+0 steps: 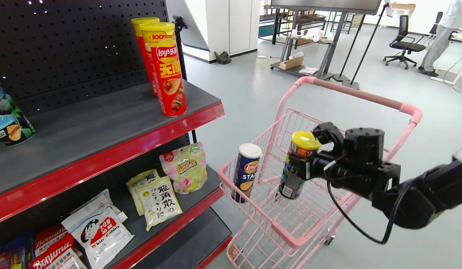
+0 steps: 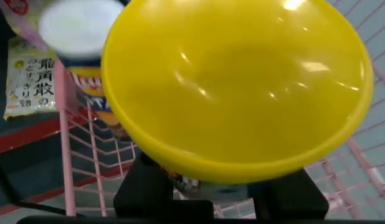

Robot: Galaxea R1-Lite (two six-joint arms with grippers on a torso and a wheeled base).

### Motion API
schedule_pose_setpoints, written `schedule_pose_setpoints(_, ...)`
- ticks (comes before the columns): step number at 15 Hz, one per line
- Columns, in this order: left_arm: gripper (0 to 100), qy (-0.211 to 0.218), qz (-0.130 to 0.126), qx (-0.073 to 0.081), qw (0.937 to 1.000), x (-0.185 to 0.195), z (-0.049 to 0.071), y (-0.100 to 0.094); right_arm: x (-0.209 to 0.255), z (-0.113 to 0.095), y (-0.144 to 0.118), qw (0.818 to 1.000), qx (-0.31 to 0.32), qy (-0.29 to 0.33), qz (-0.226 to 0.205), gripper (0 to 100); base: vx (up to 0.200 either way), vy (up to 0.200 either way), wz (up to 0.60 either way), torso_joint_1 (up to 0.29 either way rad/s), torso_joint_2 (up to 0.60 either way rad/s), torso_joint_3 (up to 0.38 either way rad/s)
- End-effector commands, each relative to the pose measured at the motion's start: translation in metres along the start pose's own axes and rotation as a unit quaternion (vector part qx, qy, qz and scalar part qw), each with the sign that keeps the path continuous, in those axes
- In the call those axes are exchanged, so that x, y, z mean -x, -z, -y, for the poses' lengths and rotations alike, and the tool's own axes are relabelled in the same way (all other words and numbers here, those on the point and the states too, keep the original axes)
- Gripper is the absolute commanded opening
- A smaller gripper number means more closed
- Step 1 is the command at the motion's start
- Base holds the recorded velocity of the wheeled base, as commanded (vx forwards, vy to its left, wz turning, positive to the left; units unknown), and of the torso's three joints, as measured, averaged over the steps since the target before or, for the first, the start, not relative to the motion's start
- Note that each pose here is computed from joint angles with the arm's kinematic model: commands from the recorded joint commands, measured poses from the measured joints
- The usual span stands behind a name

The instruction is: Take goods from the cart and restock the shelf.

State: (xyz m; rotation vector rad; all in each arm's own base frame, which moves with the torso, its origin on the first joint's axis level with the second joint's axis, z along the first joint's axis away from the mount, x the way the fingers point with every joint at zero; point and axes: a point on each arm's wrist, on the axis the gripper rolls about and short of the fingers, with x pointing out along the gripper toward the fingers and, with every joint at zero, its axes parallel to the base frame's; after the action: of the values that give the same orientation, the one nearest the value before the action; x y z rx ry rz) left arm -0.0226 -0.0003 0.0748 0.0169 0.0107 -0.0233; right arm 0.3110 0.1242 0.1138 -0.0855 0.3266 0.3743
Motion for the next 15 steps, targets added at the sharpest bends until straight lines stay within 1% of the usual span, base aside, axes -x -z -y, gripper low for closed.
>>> schedule_pose_setpoints(1,100,0.0,0.001,0.0,1.0,0.0,0.0,0.0,0.069,0.003,-0.12,0.995,0.033,0.021,0.093,0,0.0,0.0,0.0,0.0,0.0,0.0)
schedule_pose_setpoints(2,100,0.0,0.001,0.0,1.0,0.0,0.0,0.0,0.094,0.003,-0.135,0.996,0.047,0.037,0.073,0,0.0,0.0,0.0,0.0,0.0,0.0)
schedule_pose_setpoints(3,100,0.0,0.001,0.0,1.0,0.0,0.0,0.0,0.094,0.003,-0.135,0.996,0.047,0.037,0.073,0,0.0,0.0,0.0,0.0,0.0,0.0)
schedule_pose_setpoints(4,100,0.0,0.0,0.0,1.0,0.0,0.0,0.0,0.155,0.002,-0.141,0.996,0.052,0.041,0.063,0,0.0,0.0,0.0,0.0,0.0,0.0)
schedule_pose_setpoints(5,100,0.0,0.0,-0.001,1.0,0.0,0.0,0.0,0.166,0.002,-0.139,0.996,0.052,0.046,0.061,0,0.0,0.0,0.0,0.0,0.0,0.0)
schedule_pose_setpoints(6,100,0.001,0.001,-0.001,1.0,0.0,0.0,0.0,0.211,0.004,-0.119,0.995,0.049,0.066,0.054,0,0.0,0.0,0.0,0.0,0.0,0.0)
schedule_pose_setpoints(7,100,0.001,0.0,-0.001,1.0,0.0,0.0,0.0,0.239,0.005,-0.099,0.995,0.045,0.071,0.058,0,0.0,0.0,0.0,0.0,0.0,0.0)
schedule_pose_setpoints(8,100,0.001,-0.001,-0.001,1.0,0.0,0.0,0.0,0.253,0.006,-0.087,0.994,0.045,0.085,0.058,0,0.0,0.0,0.0,0.0,0.0,0.0)
schedule_pose_setpoints(9,100,0.001,-0.005,-0.001,1.0,-0.001,0.0,-0.001,0.281,0.01,-0.059,0.991,0.042,0.124,0.034,0,0.0,0.0,0.0,0.0,0.0,0.0)
schedule_pose_setpoints(10,100,0.001,-0.008,-0.001,1.0,-0.001,0.0,-0.001,0.298,0.011,-0.044,0.99,0.036,0.138,0.02,0,0.0,0.0,0.0,0.0,0.0,0.0)
schedule_pose_setpoints(11,100,0.001,-0.007,-0.001,1.0,-0.001,0.0,-0.001,0.31,0.012,-0.037,0.988,0.029,0.151,0.015,0,0.0,0.0,0.0,0.0,0.0,0.0)
schedule_pose_setpoints(12,100,0.002,-0.008,-0.001,1.0,-0.001,0.0,0.0,0.318,0.012,-0.031,0.989,0.025,0.148,0.012,0,0.0,0.0,0.0,0.0,0.0,0.0)
schedule_pose_setpoints(13,100,0.002,-0.009,-0.001,1.0,-0.001,0.0,0.0,0.322,0.01,-0.028,0.99,0.025,0.135,0.015,0,0.0,0.0,0.0,0.0,0.0,0.0)
schedule_pose_setpoints(15,100,0.002,-0.008,-0.001,1.0,-0.001,0.0,0.0,0.319,0.011,-0.02,0.989,0.027,0.142,0.004,0,0.0,0.0,0.0,0.0,0.0,0.0)
